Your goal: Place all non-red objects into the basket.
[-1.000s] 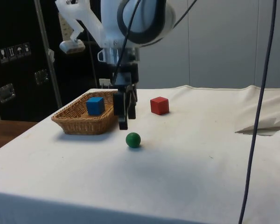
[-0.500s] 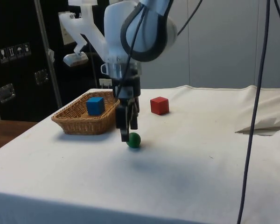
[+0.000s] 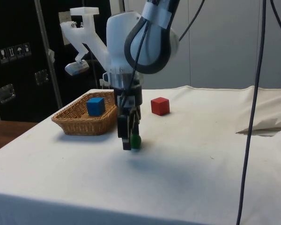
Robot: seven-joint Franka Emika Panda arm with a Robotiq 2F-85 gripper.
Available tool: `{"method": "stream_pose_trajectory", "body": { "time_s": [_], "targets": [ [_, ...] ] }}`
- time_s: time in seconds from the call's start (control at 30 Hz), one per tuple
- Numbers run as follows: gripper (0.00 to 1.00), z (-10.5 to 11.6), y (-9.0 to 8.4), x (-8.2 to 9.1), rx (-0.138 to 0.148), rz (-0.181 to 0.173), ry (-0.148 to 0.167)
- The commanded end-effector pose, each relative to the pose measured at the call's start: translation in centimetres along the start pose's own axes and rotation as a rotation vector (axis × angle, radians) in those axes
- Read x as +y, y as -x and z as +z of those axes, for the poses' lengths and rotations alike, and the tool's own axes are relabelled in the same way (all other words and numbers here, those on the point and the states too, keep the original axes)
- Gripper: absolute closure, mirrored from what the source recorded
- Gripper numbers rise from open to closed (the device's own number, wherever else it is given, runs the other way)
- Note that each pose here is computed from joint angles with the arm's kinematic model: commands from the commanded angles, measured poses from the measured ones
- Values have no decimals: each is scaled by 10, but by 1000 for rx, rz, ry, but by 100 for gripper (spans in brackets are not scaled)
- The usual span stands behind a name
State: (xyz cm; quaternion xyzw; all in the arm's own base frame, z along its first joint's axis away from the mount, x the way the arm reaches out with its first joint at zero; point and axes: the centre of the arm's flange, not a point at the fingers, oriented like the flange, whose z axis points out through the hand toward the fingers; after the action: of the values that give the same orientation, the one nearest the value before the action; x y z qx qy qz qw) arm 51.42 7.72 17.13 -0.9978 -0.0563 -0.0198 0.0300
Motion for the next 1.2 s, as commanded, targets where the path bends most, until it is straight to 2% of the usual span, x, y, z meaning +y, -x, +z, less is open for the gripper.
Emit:
{"method": "stream_pose_trajectory", "body": {
  "time_s": [0.0,0.07,0.27,0.3,0.33,0.53,0.57,0.6,0.63,0.67,0.73,0.77,0.87,0.9,1.17],
  "targets": [
    [0,1,0,0,-1,-1,0],
    [0,6,0,1,7,1,7],
    [0,15,1,1,5,0,8],
    [0,13,2,1,-2,0,4],
    [0,15,1,1,5,0,8],
    [0,14,1,2,2,2,5],
    [4,15,1,1,1,1,5],
    [12,15,1,1,-1,-1,4],
    [12,15,1,1,1,1,5],
    [21,14,1,2,1,2,5],
    [42,15,1,2,0,3,4],
    [66,14,2,1,0,3,4],
    [97,14,2,2,0,4,4],
    [100,14,2,2,0,4,4],
    [100,14,2,2,0,4,1]
  ]
}}
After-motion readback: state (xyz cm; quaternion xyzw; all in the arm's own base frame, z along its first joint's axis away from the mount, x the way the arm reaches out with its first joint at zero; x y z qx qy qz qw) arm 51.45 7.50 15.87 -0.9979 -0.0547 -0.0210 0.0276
